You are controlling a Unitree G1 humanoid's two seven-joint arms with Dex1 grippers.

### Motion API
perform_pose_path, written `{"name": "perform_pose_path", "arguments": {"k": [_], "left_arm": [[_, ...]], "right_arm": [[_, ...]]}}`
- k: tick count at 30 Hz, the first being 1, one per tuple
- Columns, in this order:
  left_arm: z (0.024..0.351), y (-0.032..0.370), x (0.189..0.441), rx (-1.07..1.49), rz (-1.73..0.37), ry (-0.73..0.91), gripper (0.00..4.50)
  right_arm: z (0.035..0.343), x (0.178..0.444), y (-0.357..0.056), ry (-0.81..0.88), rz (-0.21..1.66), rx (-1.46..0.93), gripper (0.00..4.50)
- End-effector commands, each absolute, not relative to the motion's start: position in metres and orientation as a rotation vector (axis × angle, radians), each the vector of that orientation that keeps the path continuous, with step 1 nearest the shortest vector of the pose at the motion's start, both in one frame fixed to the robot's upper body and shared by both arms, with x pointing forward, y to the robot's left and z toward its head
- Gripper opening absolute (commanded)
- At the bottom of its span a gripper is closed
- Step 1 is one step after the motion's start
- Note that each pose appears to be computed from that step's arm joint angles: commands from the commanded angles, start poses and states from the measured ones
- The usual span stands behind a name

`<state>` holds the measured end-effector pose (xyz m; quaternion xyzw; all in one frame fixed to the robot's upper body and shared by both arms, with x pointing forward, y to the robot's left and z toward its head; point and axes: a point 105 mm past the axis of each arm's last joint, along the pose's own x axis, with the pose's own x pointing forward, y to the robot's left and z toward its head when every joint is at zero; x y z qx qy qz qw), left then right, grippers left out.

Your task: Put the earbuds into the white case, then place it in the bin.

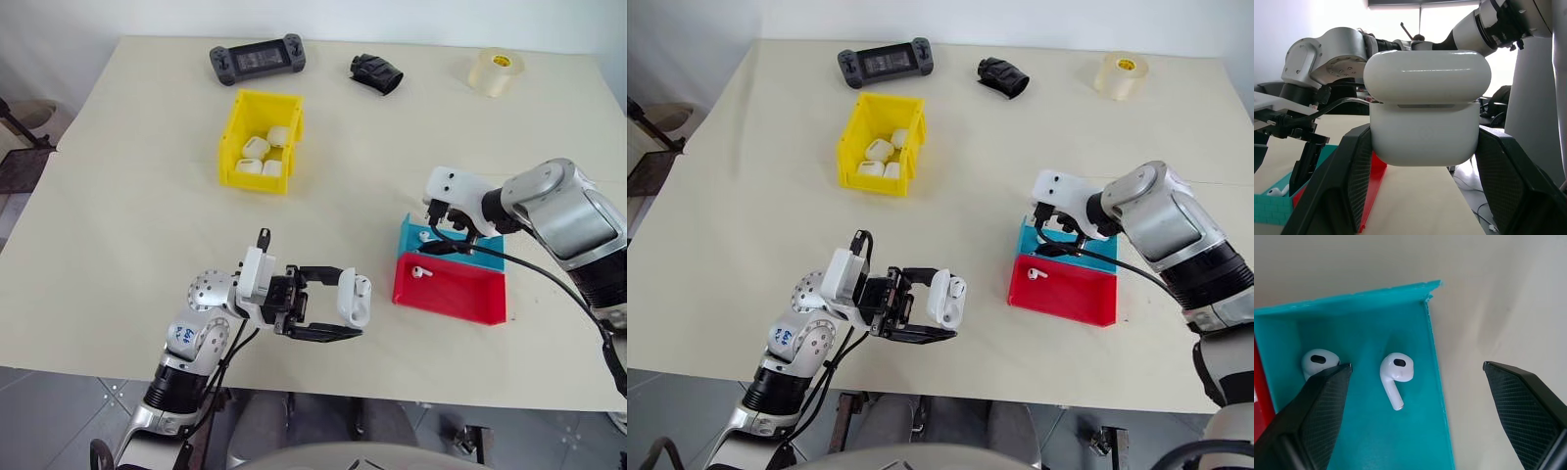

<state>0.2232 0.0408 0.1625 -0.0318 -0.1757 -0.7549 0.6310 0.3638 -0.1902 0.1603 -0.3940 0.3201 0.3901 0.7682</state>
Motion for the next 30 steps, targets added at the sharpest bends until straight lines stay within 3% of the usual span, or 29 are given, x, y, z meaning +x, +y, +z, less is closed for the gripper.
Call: {"name": "perform_pose_path", "arguments": {"k": [1, 3, 10, 25, 30], "left_arm": [[0.170, 0.038, 0.217, -0.070, -1.739, -0.447, 2.78], [0.170, 0.038, 0.217, -0.070, -1.734, -0.448, 2.78], [0.171, 0.038, 0.217, -0.068, -1.718, -0.451, 2.78], [0.172, 0.040, 0.218, -0.056, -1.704, -0.454, 2.78], [0.173, 0.041, 0.219, -0.051, -1.702, -0.455, 2.78]], "right_arm": [[0.170, 0.369, -0.189, 0.671, 0.856, -0.909, 4.31], [0.169, 0.370, -0.187, 0.673, 0.868, -0.916, 3.87], [0.165, 0.368, -0.186, 0.696, 0.913, -0.956, 1.48], [0.157, 0.364, -0.184, 0.728, 0.970, -0.987, 1.48], [0.157, 0.365, -0.185, 0.723, 0.963, -0.989, 0.47]]}}
